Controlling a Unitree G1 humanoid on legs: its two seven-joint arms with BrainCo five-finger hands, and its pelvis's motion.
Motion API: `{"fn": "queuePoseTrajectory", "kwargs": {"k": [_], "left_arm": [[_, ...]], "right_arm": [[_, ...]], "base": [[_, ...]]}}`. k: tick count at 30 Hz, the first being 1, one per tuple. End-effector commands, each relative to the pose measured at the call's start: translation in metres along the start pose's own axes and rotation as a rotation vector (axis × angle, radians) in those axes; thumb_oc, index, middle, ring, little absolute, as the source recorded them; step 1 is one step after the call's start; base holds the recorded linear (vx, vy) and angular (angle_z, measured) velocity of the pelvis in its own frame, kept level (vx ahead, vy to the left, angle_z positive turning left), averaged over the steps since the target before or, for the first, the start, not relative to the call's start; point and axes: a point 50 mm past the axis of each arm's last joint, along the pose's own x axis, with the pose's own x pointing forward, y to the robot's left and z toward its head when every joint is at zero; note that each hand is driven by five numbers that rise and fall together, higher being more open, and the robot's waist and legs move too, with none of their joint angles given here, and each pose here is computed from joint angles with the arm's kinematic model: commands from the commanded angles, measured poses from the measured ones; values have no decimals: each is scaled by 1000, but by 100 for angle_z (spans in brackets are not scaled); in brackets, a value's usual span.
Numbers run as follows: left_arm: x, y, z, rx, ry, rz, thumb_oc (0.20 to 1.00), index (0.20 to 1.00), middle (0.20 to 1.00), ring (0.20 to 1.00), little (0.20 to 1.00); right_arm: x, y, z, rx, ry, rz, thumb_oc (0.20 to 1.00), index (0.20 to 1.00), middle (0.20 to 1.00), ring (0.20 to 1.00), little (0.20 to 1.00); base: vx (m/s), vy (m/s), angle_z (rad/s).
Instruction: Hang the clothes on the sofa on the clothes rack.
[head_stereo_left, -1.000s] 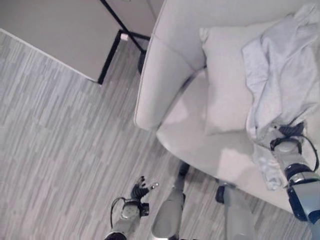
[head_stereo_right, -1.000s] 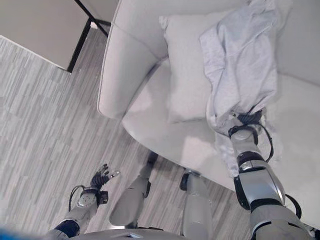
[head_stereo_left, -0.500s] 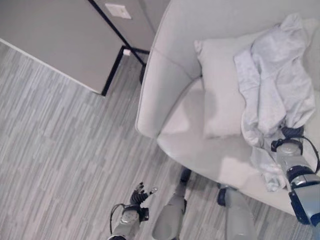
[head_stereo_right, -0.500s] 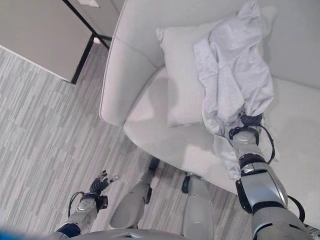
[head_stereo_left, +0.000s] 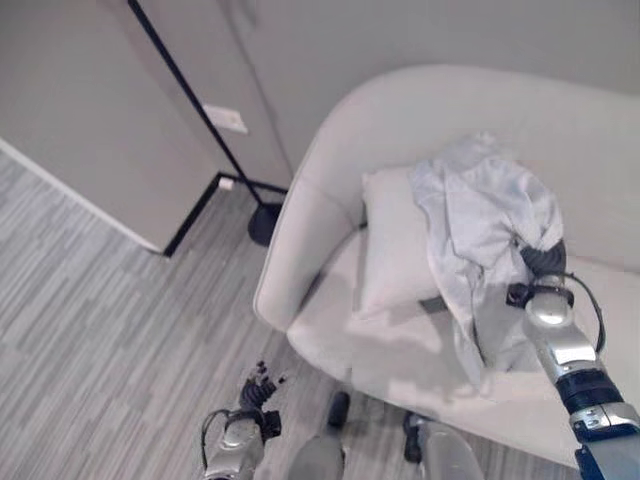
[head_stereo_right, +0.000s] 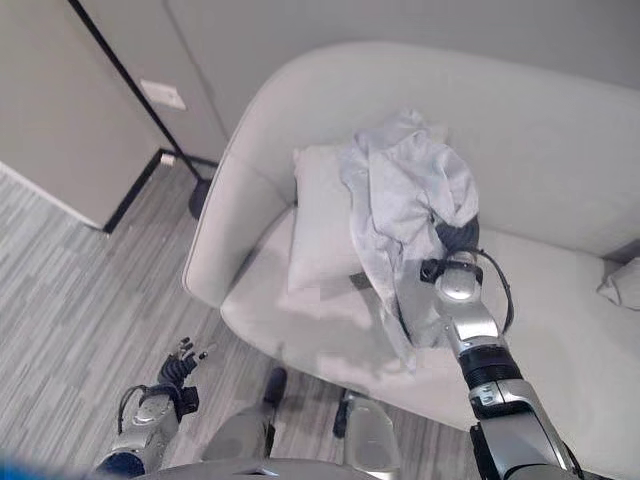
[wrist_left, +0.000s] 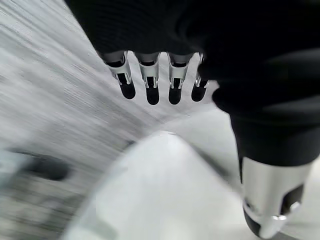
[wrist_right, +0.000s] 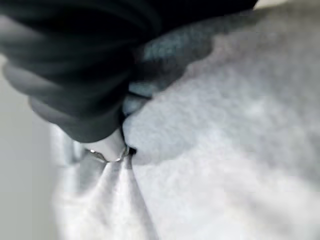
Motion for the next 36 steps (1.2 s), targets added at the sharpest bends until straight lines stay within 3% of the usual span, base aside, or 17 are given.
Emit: {"fn": "queuePoseTrajectory", "kwargs": {"k": [1,4,10,16,22,28,36], "left_arm": [[-1,7,12,65,-75,-13,1000,1000,1000,1000,1000],[-2,11,29,47,-149,25,1000,1000,1000,1000,1000],[0,10,57,84,-256,35,1000,1000,1000,1000,1000],[-8,15,47,48,-230,33,1000,1000,1000,1000,1000],[-10,14,55,66,-272,23,1000,1000,1000,1000,1000],[4,-13,105,167,-477,97,1000,1000,1000,1000,1000],[4,-70,162,205,-683,-20,1000,1000,1000,1000,1000]], "right_arm": [[27,0,101,90,-436,-13,200,200,200,200,200],[27,8,129,118,-524,1,200,200,200,200,200],[32,20,150,-32,-576,17,200,200,200,200,200],[35,29,143,-30,-516,63,200,200,200,200,200],[34,43,166,37,-576,133,200,200,200,200,200],[9,70,200,162,-708,303,200,200,200,200,200],[-20,103,211,337,-722,531,200,200,200,200,200]], "base": [[-1,187,0],[-11,142,-10],[-24,117,-17],[-23,67,-21],[-44,44,-15],[-16,9,-7],[-27,13,-14]]}}
